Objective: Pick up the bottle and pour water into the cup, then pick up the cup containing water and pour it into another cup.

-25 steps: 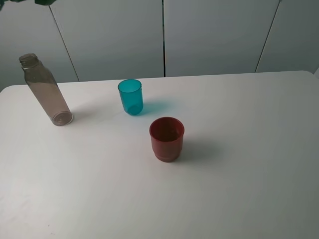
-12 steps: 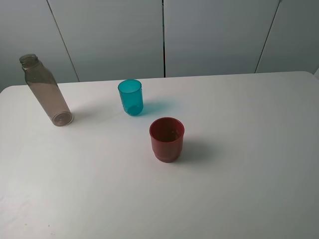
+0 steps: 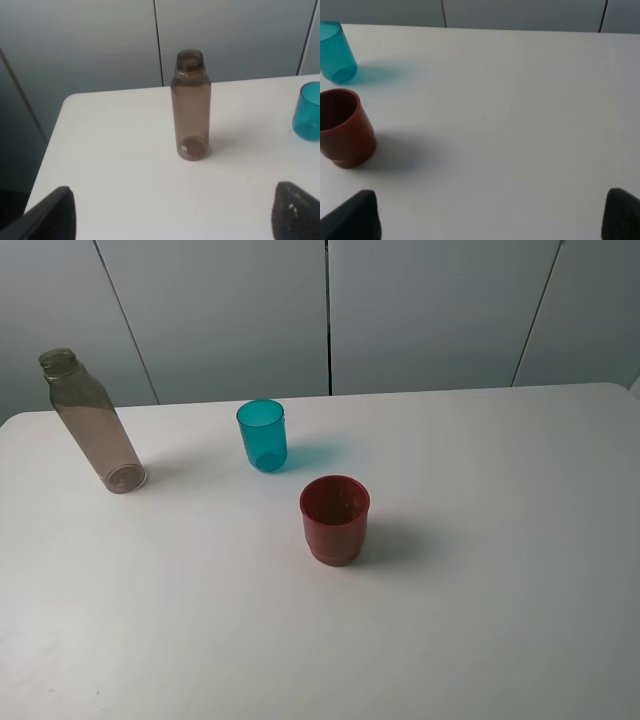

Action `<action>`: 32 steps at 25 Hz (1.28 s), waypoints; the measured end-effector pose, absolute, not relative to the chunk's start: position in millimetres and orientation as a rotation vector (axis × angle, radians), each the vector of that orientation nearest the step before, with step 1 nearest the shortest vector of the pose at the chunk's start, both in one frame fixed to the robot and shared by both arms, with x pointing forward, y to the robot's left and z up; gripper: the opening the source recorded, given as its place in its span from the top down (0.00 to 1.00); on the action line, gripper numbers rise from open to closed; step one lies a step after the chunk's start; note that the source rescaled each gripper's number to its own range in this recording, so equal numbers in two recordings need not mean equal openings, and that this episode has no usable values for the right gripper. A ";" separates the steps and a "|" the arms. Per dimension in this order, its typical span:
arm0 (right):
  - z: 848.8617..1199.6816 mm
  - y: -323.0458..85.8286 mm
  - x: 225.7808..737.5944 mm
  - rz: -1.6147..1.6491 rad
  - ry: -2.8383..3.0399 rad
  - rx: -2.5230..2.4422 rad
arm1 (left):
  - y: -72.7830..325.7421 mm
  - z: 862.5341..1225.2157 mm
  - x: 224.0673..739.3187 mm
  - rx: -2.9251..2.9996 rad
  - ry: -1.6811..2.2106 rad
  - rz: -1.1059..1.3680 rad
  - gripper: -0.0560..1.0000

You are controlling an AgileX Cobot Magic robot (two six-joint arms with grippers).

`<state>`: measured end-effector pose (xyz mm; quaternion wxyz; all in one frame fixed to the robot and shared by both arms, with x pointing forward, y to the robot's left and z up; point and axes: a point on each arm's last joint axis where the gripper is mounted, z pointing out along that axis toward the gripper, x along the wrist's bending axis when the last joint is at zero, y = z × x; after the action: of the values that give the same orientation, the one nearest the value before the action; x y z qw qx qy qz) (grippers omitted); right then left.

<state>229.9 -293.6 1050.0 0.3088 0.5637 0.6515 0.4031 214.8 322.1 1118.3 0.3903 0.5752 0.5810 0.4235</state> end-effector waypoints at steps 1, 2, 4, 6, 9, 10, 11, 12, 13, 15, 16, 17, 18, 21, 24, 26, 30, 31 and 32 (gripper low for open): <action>1050.0 -293.6 229.9 1.065 1.722 1.490 | 322.4 1110.7 210.1 1.452 1.469 1.075 0.00; 1050.0 -293.6 229.9 1.065 1.722 1.490 | 322.4 1104.6 207.3 1.449 1.467 1.069 0.00; 1050.0 -293.6 229.9 1.065 1.722 1.490 | 321.3 1095.6 206.6 1.476 1.492 1.030 0.00; 1050.0 -293.6 229.9 1.065 1.722 1.490 | 319.8 1088.0 207.8 1.515 1.528 0.982 0.00; 1050.0 -293.6 229.9 1.065 1.722 1.490 | 317.9 1081.3 210.7 1.539 1.545 0.947 0.00; 1050.0 -293.6 229.9 1.065 1.722 1.490 | 317.5 1078.5 212.3 1.544 1.553 0.936 0.00; 1050.0 -293.6 229.9 1.065 1.722 1.490 | 317.1 1076.2 213.5 1.543 1.564 0.925 0.00; 1050.0 -293.6 229.9 1.065 1.722 1.490 | 316.8 1073.3 215.3 1.545 1.573 0.918 0.00; 1050.0 -293.6 229.9 1.065 1.722 1.490 | 316.4 1070.3 217.6 1.544 1.581 0.910 0.00; 1050.0 -293.6 229.9 1.065 1.722 1.490 | 315.5 1063.3 221.9 1.550 1.599 0.892 0.00; 1050.0 -293.6 229.9 1.065 1.722 1.490 | 315.3 1059.8 223.5 1.558 1.609 0.885 0.00; 1050.0 -293.6 229.9 1.065 1.722 1.490 | 315.1 1058.0 224.2 1.560 1.615 0.879 0.00; 1050.0 -293.6 229.9 1.065 1.722 1.490 | 315.1 1057.6 224.2 1.557 1.615 0.879 0.00; 1050.0 -293.6 229.9 1.065 1.722 1.490 | 315.2 1058.4 224.4 1.544 1.608 0.886 0.00; 1050.0 -293.6 229.9 1.065 1.722 1.490 | 315.1 1056.2 229.1 1.530 1.592 0.908 0.00; 1050.0 -293.6 229.9 1.065 1.722 1.490 | 315.1 1054.2 231.3 1.530 1.589 0.915 0.00; 1050.0 -293.6 229.9 1.065 1.722 1.490 | 315.2 1053.6 232.6 1.527 1.584 0.925 0.00; 1050.0 -293.6 229.9 1.065 1.722 1.490 | 315.2 1053.6 232.6 1.527 1.584 0.925 0.00; 1050.0 -293.6 229.9 1.065 1.722 1.490 | 315.2 1053.7 232.7 1.526 1.583 0.926 0.00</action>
<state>229.9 -293.6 1050.0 0.3088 0.5637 0.6515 0.4031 232.7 315.2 1053.7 0.3690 0.5945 0.6167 0.3607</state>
